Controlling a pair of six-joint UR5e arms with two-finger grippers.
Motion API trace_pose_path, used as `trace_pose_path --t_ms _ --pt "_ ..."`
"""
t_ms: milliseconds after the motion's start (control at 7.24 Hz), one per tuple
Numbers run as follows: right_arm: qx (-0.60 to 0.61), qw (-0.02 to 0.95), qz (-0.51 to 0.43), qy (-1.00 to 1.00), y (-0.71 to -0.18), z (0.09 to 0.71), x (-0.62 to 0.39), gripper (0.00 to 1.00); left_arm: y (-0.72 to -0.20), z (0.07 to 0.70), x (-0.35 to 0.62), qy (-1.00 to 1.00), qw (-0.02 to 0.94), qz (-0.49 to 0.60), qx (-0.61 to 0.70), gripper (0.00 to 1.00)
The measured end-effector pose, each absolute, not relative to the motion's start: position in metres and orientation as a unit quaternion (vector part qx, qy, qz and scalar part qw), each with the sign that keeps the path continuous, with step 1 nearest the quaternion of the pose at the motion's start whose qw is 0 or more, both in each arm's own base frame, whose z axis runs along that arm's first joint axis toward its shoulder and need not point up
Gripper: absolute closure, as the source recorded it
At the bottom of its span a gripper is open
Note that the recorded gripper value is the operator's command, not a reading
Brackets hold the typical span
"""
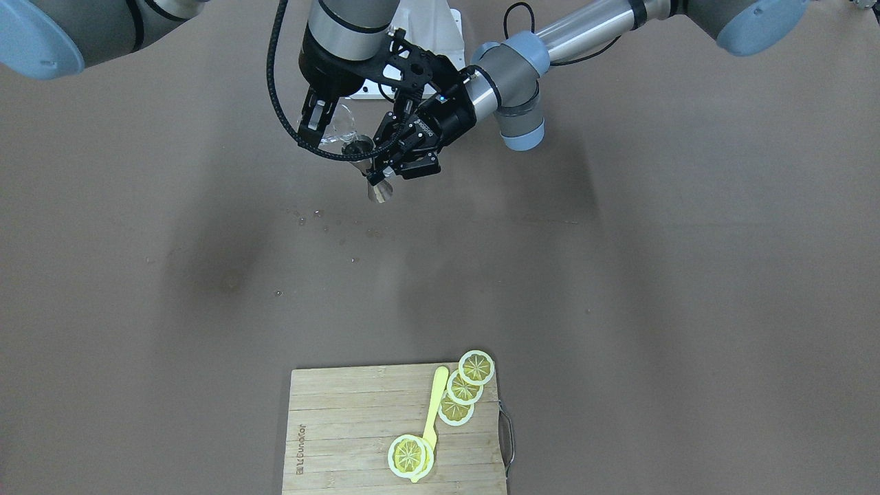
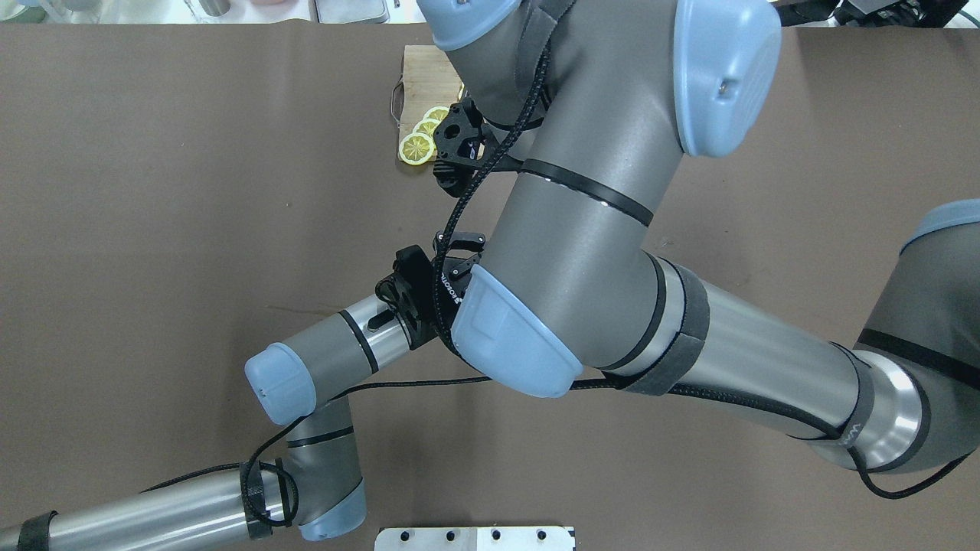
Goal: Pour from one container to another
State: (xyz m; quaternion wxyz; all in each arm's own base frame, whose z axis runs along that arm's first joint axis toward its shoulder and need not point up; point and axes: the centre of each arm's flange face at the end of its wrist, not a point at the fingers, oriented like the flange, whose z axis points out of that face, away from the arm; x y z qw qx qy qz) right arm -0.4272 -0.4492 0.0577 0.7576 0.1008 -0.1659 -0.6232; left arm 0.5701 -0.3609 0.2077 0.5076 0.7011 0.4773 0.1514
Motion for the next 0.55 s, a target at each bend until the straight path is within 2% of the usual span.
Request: trace_pose_path --t_ms 552 --pt "0.094 0.759 -0.623 -0.163 -0.4541 0.0556 -0.4328 1.0 -0.361 0.2079 0.5702 0.477 0.508 0.151 0.701 1.0"
